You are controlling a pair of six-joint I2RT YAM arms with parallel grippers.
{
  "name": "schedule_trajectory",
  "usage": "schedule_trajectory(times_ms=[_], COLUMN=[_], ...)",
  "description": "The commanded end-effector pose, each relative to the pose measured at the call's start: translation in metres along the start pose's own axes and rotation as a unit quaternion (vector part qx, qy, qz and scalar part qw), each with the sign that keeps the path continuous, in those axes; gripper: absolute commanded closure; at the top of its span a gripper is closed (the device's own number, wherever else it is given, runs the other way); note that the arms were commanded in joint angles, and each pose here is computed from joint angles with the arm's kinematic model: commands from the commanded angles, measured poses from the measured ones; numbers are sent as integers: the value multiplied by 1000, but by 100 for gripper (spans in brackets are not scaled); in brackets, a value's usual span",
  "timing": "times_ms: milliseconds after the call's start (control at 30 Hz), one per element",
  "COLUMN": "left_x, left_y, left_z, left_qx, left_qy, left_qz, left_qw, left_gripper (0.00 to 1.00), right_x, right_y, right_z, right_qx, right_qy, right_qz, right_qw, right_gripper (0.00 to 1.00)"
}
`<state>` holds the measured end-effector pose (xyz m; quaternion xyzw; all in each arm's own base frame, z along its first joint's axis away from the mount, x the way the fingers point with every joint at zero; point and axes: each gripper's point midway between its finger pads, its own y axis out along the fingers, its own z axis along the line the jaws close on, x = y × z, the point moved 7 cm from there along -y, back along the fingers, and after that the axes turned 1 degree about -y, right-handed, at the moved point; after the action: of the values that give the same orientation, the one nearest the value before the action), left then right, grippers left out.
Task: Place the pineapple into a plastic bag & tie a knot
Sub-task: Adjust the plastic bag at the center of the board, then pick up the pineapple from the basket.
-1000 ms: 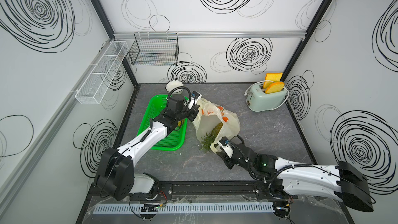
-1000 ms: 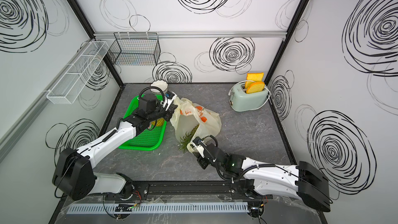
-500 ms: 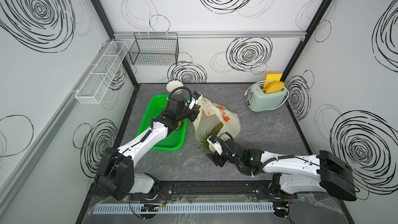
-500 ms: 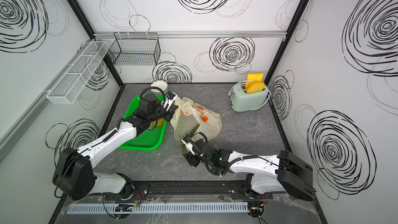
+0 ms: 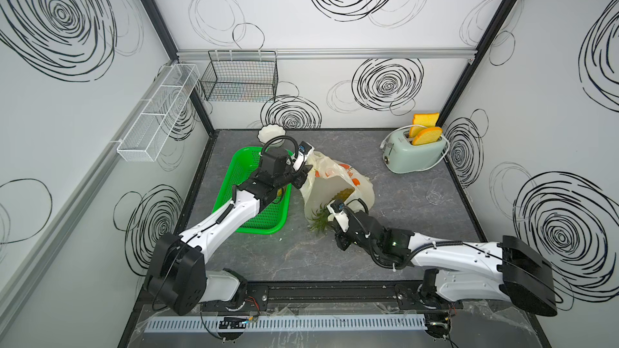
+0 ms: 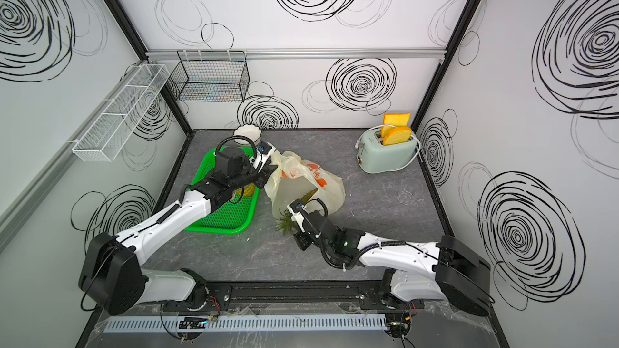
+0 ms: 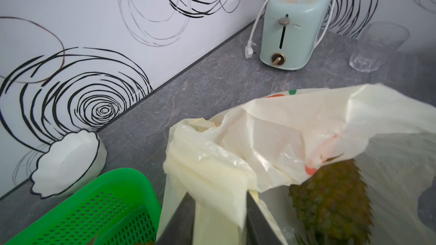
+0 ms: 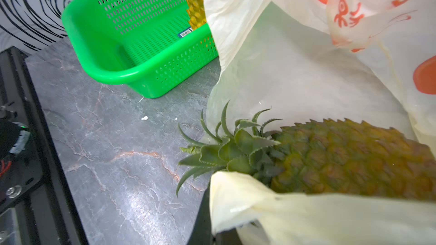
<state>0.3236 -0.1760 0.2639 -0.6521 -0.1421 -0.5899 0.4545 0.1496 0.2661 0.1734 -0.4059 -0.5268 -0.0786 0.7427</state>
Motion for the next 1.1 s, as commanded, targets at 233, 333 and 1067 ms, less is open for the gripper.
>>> schedule_trajectory(times_ms=[233, 333, 1067], left_x=[19, 21, -11], left_y=[-65, -91, -70], left_z=[-9, -13, 91], left_qx=[68, 67, 293], left_qy=[49, 17, -242], left_qz=[-36, -56, 112], left_qw=[996, 996, 918], left_gripper=[31, 21, 3], right_x=[23, 30, 45], right_y=[-12, -12, -13], right_z=[-8, -5, -7], right_qx=[27, 36, 55], right_qy=[42, 45, 43], right_qz=[-19, -26, -42], right_qw=[999, 998, 997], right_gripper=[100, 100, 100])
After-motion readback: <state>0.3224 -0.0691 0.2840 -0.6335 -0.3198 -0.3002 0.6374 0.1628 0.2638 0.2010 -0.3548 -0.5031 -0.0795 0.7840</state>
